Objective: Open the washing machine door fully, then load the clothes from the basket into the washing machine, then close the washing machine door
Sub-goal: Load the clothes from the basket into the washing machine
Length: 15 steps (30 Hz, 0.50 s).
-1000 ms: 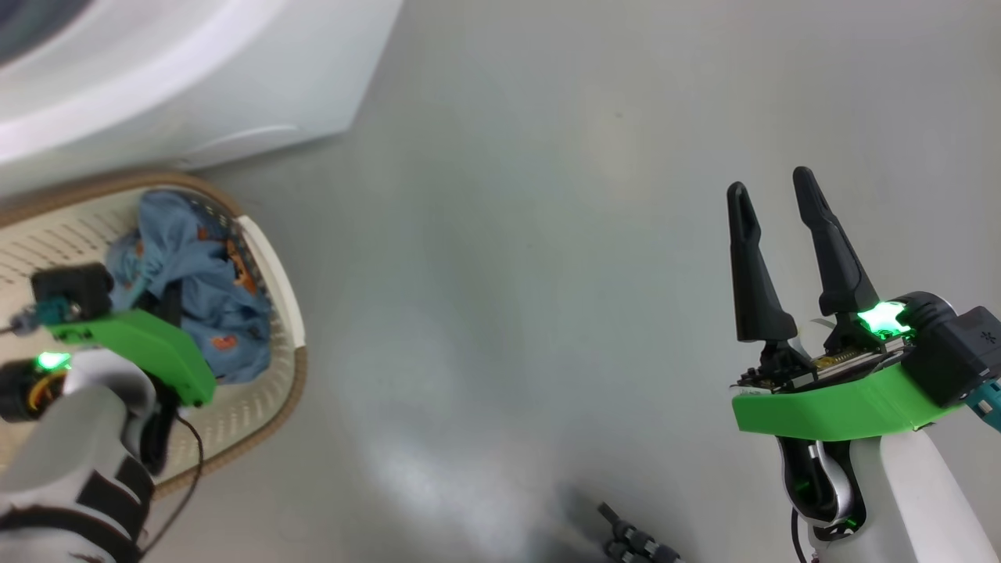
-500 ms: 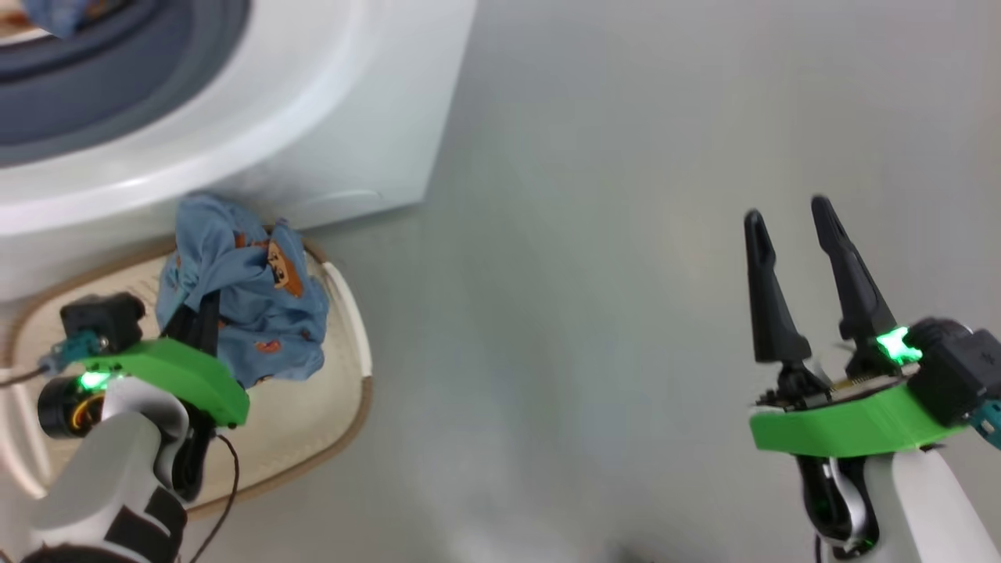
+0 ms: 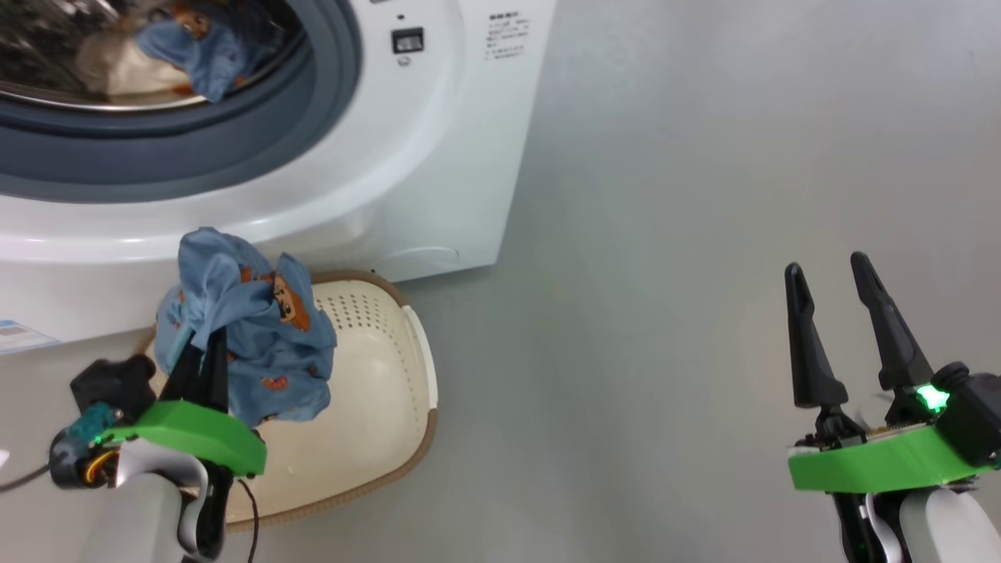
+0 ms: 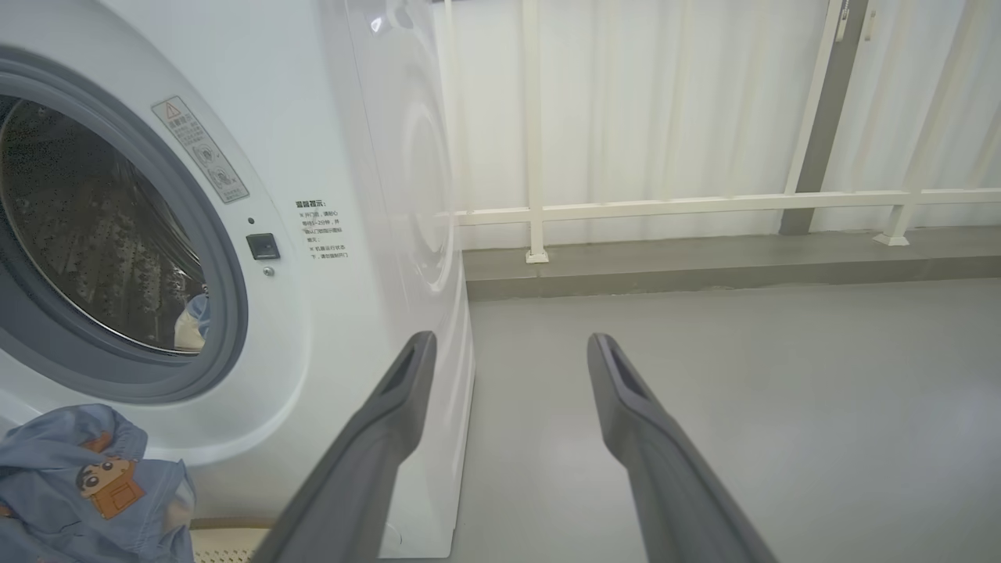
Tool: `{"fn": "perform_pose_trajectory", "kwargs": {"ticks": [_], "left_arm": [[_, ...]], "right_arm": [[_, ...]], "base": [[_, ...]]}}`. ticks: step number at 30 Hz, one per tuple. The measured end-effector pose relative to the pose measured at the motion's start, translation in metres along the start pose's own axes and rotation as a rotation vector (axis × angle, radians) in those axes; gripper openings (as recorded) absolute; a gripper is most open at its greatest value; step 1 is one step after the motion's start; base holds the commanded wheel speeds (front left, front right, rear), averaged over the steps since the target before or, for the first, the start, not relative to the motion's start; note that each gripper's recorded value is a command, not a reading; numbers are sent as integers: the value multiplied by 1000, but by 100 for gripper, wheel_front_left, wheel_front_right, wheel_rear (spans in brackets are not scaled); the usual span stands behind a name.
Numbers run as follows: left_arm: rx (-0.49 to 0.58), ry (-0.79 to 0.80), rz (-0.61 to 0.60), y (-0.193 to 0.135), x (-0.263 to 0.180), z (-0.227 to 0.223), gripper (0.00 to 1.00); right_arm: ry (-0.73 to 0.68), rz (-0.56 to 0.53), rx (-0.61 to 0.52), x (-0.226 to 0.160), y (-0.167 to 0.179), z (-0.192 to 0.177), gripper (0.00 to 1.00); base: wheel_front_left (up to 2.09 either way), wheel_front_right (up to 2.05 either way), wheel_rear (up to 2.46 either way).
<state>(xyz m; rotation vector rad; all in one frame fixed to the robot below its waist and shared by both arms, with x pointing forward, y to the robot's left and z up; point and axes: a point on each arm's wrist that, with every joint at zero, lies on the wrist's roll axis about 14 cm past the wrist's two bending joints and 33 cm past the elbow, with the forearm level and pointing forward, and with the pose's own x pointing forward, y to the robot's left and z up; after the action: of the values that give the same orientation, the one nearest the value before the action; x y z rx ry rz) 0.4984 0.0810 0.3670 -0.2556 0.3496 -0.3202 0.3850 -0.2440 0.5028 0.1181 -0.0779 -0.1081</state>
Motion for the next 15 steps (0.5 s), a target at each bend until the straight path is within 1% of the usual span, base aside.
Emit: {"fn": "perform_pose_trajectory", "kwargs": {"ticks": [15], "left_arm": [[80,-231,101,15,-63,66,0]], "right_arm": [[-18,46,12,-19,10,10,100]], "base": [[0,0,0]]}}
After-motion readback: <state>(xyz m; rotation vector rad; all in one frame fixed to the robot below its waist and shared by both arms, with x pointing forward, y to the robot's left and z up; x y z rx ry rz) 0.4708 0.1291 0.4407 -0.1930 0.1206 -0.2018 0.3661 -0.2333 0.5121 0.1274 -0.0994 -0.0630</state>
